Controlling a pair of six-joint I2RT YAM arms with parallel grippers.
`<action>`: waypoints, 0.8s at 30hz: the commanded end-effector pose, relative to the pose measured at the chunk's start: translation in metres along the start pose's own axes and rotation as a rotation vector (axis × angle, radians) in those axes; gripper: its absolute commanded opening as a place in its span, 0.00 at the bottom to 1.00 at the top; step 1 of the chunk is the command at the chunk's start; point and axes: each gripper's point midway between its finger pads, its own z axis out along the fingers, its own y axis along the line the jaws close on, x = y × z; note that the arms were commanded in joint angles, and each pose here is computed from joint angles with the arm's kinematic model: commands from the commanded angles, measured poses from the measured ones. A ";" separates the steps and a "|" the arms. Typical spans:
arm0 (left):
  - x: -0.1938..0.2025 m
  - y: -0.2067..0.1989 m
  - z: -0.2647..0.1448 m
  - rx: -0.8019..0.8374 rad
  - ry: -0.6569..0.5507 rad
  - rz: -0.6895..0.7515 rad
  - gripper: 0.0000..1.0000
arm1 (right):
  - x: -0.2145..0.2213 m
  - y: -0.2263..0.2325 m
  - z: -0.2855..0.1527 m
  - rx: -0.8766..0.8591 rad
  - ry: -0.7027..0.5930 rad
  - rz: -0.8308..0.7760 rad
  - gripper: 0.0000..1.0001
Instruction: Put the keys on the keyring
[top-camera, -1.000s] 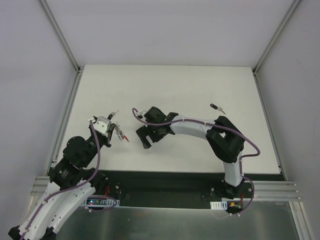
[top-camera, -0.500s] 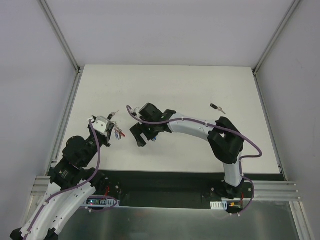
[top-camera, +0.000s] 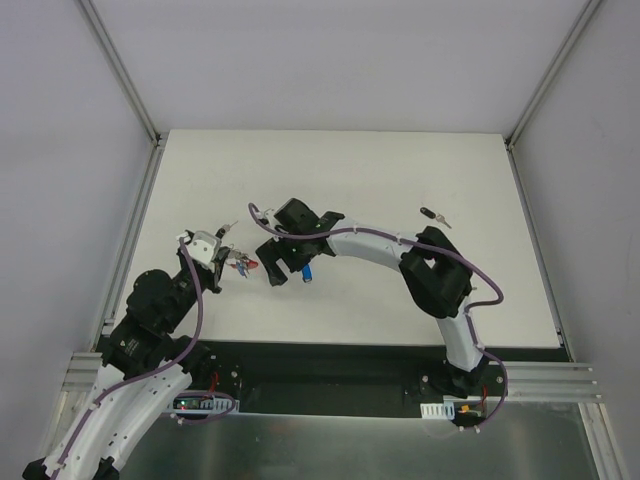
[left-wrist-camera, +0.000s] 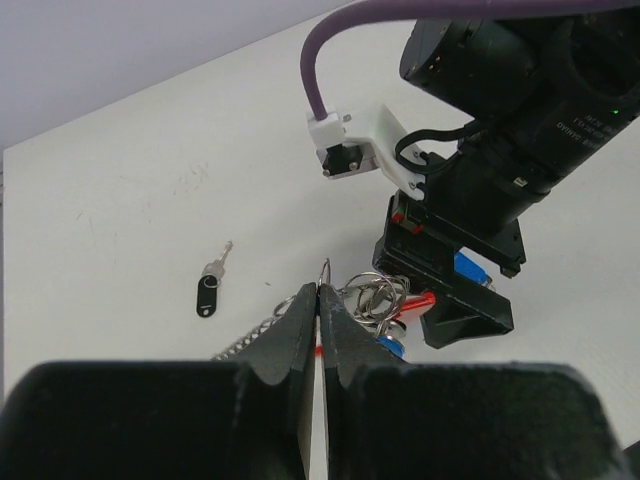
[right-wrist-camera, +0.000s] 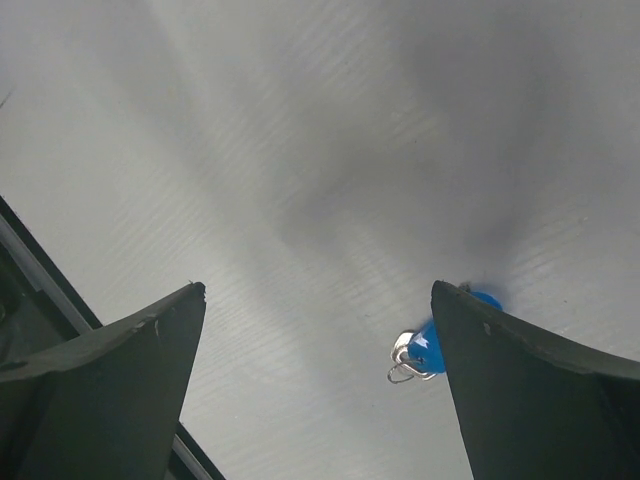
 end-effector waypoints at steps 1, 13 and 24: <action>-0.011 -0.001 0.002 0.009 -0.038 -0.021 0.00 | -0.007 0.010 0.003 -0.042 -0.008 -0.012 0.99; -0.010 -0.001 0.004 0.010 -0.029 -0.025 0.00 | 0.015 -0.022 0.006 0.028 0.032 0.099 0.99; -0.009 -0.003 0.005 0.028 -0.023 -0.031 0.00 | 0.047 -0.053 -0.016 0.121 0.059 0.204 0.99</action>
